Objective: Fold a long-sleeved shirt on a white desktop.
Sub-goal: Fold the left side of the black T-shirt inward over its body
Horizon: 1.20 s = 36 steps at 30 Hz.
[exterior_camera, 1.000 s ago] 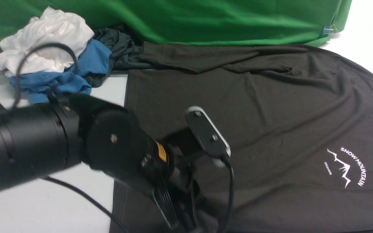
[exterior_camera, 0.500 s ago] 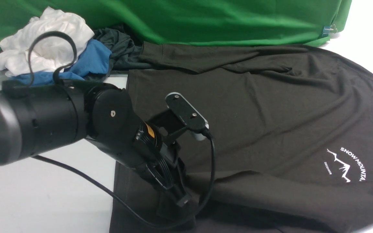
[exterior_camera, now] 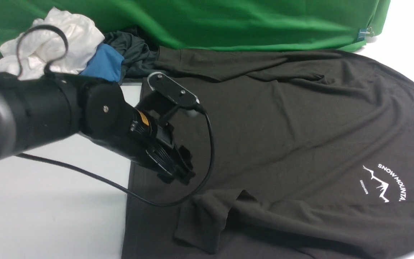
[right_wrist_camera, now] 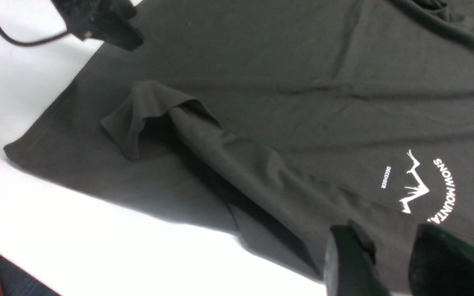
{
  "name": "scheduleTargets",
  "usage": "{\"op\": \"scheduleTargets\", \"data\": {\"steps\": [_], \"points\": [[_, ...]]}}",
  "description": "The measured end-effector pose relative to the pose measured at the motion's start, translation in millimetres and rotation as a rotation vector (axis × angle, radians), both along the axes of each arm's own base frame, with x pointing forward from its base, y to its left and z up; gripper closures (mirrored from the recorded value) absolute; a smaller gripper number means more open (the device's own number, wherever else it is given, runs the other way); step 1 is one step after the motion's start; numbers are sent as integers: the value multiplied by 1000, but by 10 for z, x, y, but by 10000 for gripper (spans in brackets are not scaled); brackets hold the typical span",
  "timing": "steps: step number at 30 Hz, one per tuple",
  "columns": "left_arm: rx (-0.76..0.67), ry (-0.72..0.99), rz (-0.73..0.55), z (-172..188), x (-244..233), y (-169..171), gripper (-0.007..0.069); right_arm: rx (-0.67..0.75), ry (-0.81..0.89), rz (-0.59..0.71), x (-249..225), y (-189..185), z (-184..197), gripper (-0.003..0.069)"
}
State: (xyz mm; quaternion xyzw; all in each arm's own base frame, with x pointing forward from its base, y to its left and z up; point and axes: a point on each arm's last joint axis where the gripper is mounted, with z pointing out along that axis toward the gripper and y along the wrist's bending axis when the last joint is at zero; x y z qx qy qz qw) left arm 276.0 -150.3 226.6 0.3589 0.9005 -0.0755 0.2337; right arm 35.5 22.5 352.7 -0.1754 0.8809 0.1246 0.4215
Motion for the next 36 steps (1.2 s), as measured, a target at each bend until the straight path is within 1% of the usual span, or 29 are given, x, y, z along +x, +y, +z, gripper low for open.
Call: {"op": "scheduleTargets", "data": {"steps": [2, 3, 5, 6, 7, 8, 9, 12, 13, 14, 15, 17, 19, 21, 24, 26, 30, 34, 36], "points": [[-6, -6, -77, 155, -223, -115, 367, 2, 1, 1, -1, 2, 0, 417], [-13, -25, -137, 221, -362, -188, 436, 2, 1, 1, -1, 2, 0, 417], [-14, -27, -270, 223, -673, -369, 556, 2, 1, 3, -1, 3, 0, 417], [-13, -22, -280, 212, -712, -378, 568, 2, 1, 3, -1, 3, 0, 417], [3, 5, -372, 127, -935, -505, 590, 2, 0, 5, -1, 4, 1, 417], [5, 8, -372, 116, -939, -500, 590, 2, 0, 5, -1, 4, 1, 417], [20, 34, -412, 32, -1052, -571, 582, 4, -5, 7, 1, 5, 5, 417], [20, 78, -368, -158, -1080, -675, 498, 13, -24, 8, 11, 10, 20, 417], [19, 95, -321, -244, -1038, -706, 438, 14, -28, 7, 13, 10, 23, 417], [15, 93, -312, -256, -1025, -712, 429, 15, -29, 7, 14, 11, 24, 417], [17, 104, -281, -325, -992, -727, 392, 16, -29, 7, 15, 11, 24, 417], [12, 123, -196, -480, -895, -754, 269, 18, -34, 7, 17, 12, 28, 417], [17, 128, -166, -588, -838, -767, 185, 18, -34, 7, 17, 12, 28, 417], [18, 120, -151, -657, -798, -778, 127, 21, -32, 5, 17, 12, 28, 417], [10, 97, -130, -679, -737, -766, 104, 21, -32, 5, 17, 12, 28, 417], [14, 83, -113, -680, -691, -734, 119, 22, -31, 4, 17, 12, 28, 417], [46, 43, -110, -678, -617, -672, 213, 27, -29, 2, 16, 13, 28, 417], [55, -18, -122, -681, -525, -637, 363, 32, -26, -3, 16, 13, 28, 417], [57, -24, -112, -683, -484, -602, 415, 32, -26, -3, 16, 13, 28, 417]]}}
